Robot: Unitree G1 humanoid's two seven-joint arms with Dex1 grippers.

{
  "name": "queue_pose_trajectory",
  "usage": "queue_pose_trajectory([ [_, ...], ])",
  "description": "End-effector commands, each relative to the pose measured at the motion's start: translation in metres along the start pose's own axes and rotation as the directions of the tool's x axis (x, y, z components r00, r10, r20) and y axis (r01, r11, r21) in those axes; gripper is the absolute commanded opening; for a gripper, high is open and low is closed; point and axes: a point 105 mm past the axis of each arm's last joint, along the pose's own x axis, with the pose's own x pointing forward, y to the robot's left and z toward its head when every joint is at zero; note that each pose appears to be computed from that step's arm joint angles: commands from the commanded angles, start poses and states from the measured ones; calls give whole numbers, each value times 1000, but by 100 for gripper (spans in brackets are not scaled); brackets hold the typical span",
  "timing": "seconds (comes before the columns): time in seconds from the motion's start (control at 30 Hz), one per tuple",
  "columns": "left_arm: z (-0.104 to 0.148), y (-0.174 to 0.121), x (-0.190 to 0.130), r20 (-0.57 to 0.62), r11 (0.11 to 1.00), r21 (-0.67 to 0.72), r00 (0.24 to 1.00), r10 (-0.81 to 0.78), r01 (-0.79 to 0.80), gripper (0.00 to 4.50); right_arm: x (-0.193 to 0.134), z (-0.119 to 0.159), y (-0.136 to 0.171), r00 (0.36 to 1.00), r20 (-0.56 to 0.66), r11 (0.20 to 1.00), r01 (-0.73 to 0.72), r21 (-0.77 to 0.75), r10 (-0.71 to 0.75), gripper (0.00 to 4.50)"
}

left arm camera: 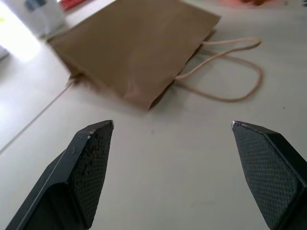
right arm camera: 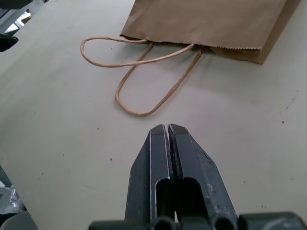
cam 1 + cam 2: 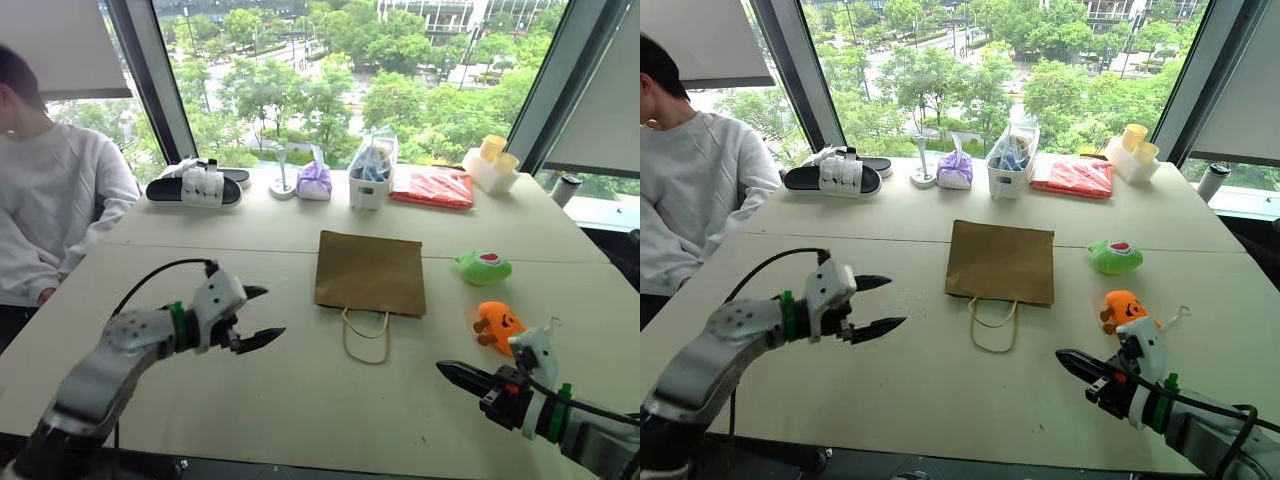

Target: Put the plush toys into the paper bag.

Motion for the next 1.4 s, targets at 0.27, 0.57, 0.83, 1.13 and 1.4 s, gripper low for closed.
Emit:
queue_pose_trajectory([
  [0.27, -5, -2, 88, 44, 934, 225, 954, -295, 279, 407, 5, 12, 23, 994, 108, 999, 34, -11, -32, 2],
  [0.57, 4, -4, 119, 123, 914, 248, 925, -360, 322, 315, 5, 7, 32, 990, 125, 998, 65, 10, -66, 0],
  [0.83, 17, 4, 127, 207, 941, 167, 922, -327, 296, 4, 14, 1, 39, 991, 113, 998, 69, -12, -68, 0],
  [1.13, 81, 40, 121, 332, 970, -142, 933, -141, 197, 4, 74, 42, 50, 957, 279, 978, 127, -163, -78, 0],
  [1.4, 94, 36, 116, 368, 954, -214, 922, -119, 208, 4, 110, 48, 38, 952, 302, 972, 122, -201, -57, 0],
])
